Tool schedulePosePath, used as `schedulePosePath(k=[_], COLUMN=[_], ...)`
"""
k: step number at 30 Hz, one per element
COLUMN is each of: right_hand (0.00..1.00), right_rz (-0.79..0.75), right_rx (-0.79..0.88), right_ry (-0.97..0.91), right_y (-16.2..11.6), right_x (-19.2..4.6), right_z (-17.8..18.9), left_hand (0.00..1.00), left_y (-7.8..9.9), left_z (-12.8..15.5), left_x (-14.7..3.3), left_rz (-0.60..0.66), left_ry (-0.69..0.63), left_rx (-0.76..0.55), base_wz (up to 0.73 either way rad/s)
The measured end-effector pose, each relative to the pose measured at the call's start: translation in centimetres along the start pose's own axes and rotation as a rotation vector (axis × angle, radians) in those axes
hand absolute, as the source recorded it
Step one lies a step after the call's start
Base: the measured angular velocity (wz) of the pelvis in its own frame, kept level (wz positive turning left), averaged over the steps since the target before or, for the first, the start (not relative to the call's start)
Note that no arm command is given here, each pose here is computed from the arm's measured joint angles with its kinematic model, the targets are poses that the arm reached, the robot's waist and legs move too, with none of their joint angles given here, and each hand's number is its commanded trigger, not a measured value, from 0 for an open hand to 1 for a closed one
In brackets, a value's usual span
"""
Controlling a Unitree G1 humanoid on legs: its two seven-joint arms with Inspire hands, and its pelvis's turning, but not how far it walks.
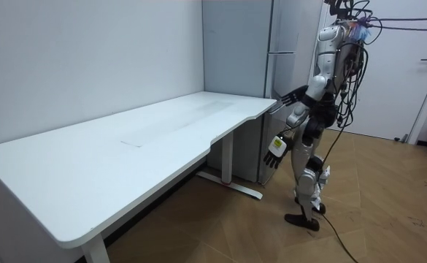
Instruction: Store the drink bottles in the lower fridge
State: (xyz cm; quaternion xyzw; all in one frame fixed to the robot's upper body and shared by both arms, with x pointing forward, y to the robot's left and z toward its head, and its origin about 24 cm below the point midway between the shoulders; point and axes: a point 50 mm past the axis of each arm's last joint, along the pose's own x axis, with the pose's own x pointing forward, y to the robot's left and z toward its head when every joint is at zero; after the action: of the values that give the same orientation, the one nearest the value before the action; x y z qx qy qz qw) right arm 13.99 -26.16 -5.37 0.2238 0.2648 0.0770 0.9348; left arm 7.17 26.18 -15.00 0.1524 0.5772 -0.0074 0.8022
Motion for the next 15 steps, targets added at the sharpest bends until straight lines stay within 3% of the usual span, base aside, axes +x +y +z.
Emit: schedulePosePath(k=[15], right_hand=[0.00], right_rz=[0.034], right_rx=[0.018], right_ry=[0.013], right_y=[-0.46], right_x=[-0.09], right_z=[-0.43], left_hand=[0.00], left_y=[0.06], left_z=[-0.32], left_x=[-0.07], left_rz=[0.021], left_ry=[0.000], left_rx=[-0.021], base_wz=[0.01])
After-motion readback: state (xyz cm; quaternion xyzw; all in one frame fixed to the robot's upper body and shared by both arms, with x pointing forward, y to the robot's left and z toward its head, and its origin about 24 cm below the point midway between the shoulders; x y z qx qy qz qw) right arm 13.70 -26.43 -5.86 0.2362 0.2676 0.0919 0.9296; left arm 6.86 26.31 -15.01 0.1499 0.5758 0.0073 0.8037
